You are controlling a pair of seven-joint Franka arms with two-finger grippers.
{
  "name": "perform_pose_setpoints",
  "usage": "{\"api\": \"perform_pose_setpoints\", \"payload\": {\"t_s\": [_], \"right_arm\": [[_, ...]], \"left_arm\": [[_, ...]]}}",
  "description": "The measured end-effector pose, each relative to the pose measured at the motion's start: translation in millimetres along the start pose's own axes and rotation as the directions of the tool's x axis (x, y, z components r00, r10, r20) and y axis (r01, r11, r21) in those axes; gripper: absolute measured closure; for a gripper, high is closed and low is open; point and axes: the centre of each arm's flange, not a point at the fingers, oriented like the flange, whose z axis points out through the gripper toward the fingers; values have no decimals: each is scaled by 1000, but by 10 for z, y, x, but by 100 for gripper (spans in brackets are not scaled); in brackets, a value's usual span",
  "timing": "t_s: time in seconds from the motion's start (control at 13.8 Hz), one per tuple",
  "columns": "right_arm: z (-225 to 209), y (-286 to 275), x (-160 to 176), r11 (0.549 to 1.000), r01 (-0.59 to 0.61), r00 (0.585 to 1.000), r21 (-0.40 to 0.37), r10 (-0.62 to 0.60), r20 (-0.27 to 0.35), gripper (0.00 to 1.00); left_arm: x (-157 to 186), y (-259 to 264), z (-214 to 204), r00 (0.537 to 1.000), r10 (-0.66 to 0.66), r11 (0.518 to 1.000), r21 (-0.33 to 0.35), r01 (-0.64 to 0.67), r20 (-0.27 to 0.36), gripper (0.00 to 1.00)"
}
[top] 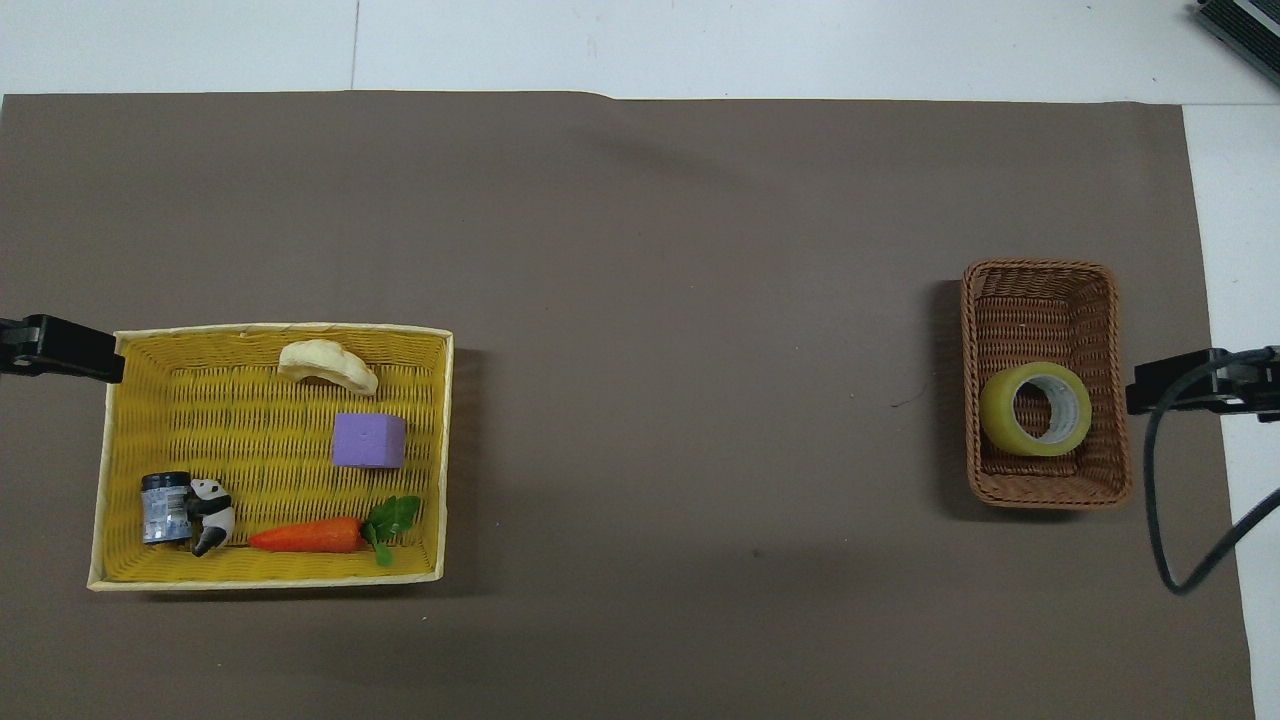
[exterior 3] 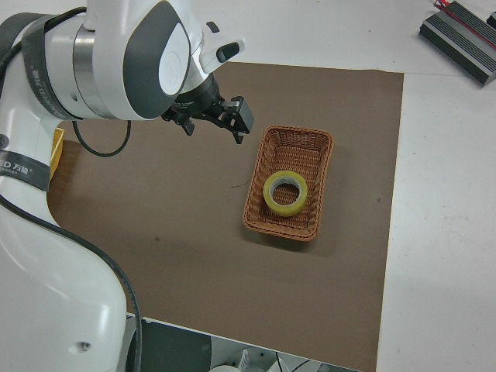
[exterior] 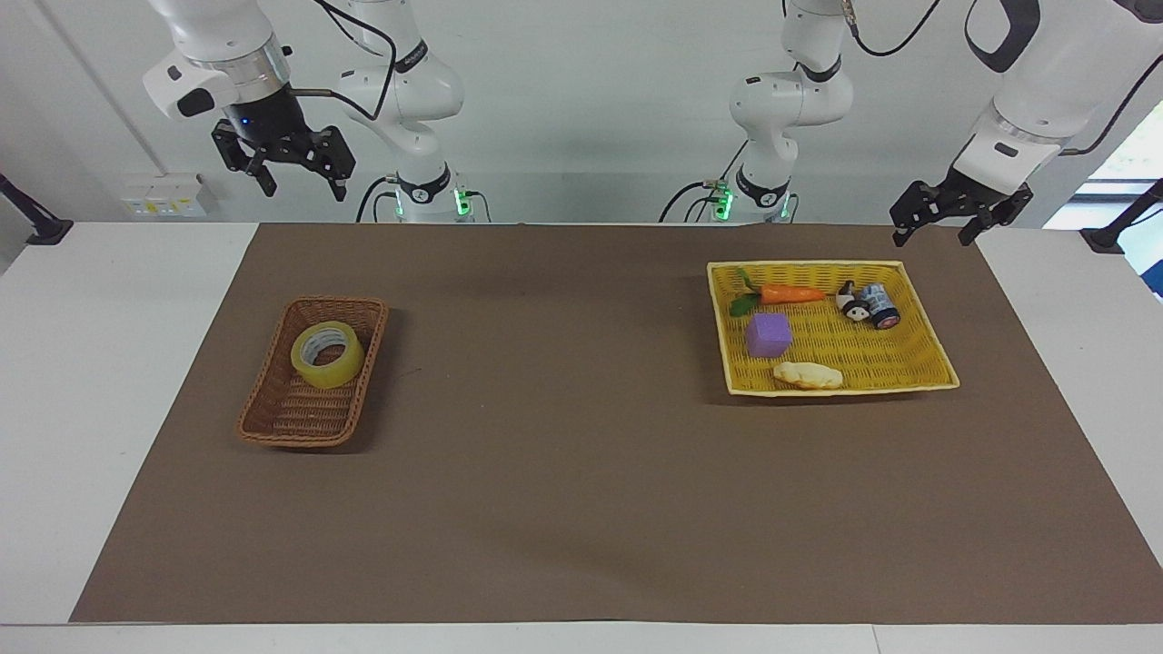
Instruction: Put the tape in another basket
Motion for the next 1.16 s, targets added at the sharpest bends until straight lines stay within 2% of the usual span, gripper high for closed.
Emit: {"api": "perform_pose_setpoints", "payload": {"t_s": [1.02, 1.16], "right_arm": [[-30, -40, 12, 1000, 13, 1000, 8, -13, -18, 0], [-30, -38, 12, 999, 43, 999, 8, -43, -18, 0]], "left_arm": [[0, 4, 0, 1000, 1, 1000, 0, -1, 0, 0], [0, 6, 0, 1000, 1, 1000, 0, -1, 0, 0]]}}
